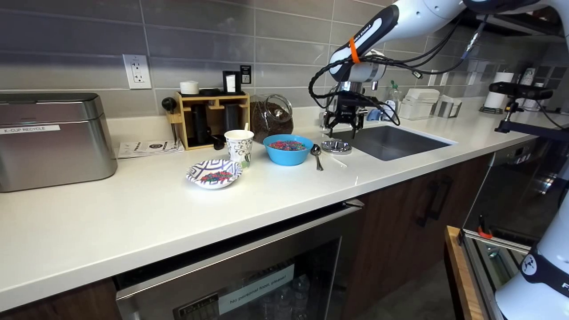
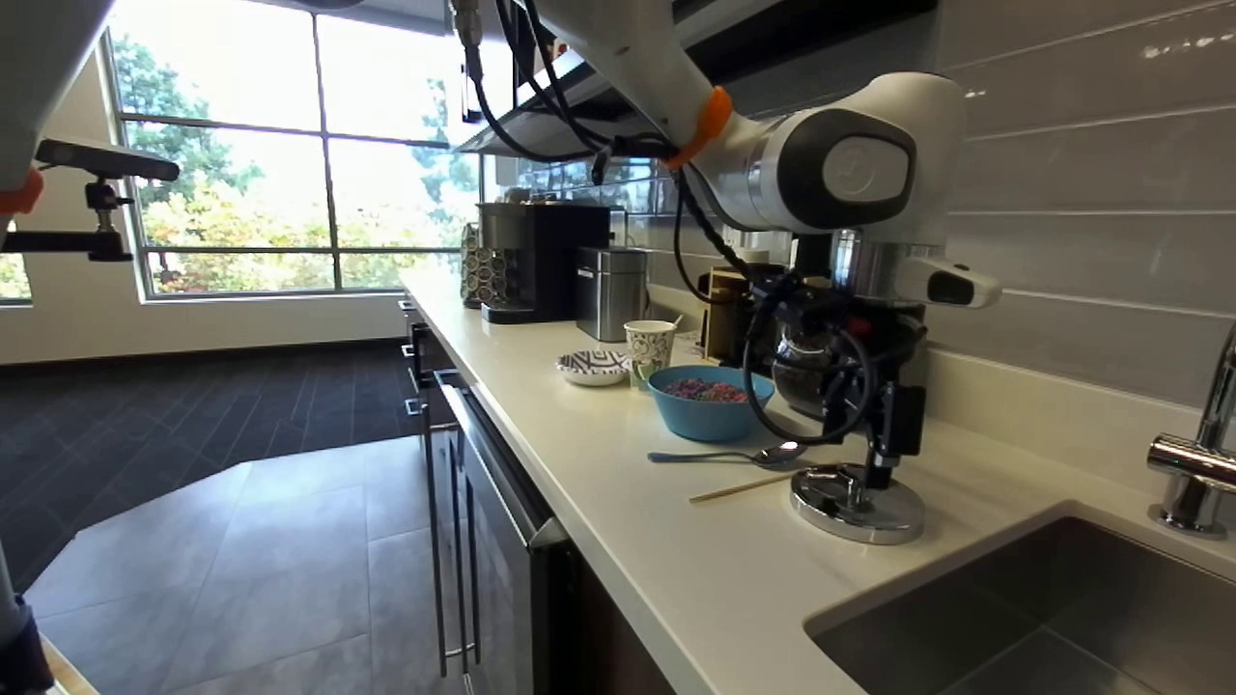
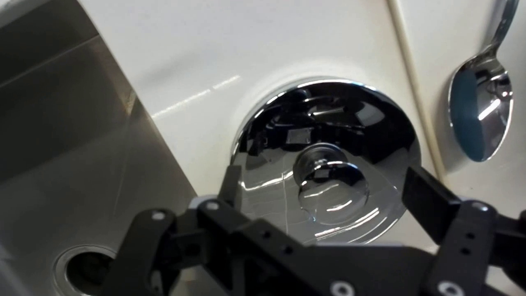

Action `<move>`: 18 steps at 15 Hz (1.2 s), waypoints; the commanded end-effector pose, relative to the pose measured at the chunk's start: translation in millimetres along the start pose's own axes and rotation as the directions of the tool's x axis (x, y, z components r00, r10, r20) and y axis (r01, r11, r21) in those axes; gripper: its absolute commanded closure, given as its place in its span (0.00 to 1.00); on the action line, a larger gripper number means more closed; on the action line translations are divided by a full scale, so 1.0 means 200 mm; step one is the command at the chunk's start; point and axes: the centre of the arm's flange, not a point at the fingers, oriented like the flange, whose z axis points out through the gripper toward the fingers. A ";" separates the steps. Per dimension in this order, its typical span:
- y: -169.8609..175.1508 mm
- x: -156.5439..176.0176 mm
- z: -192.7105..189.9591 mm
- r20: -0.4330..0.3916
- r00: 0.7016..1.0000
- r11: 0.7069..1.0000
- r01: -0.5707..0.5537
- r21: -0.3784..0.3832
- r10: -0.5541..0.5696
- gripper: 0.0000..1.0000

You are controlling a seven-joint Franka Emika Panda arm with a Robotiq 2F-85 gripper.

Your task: Put the silver lid on the glass container.

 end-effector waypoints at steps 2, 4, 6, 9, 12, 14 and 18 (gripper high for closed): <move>-0.01 0.02 0.02 0.026 1.000 1.000 -0.005 0.001 0.005 0.00; -0.02 0.02 0.02 0.042 0.999 1.000 -0.006 0.002 0.006 0.00; -0.03 0.03 0.01 0.041 0.999 1.000 -0.006 0.004 0.006 0.00; -0.03 0.03 0.02 0.038 0.999 1.000 -0.015 0.004 0.015 0.00; -0.04 0.05 0.03 0.045 0.999 1.000 -0.012 0.004 0.012 0.00; -0.04 0.06 0.04 0.039 0.999 1.000 -0.013 0.000 0.013 0.00; -0.05 0.08 0.06 0.033 0.999 1.000 -0.021 -0.002 0.021 0.00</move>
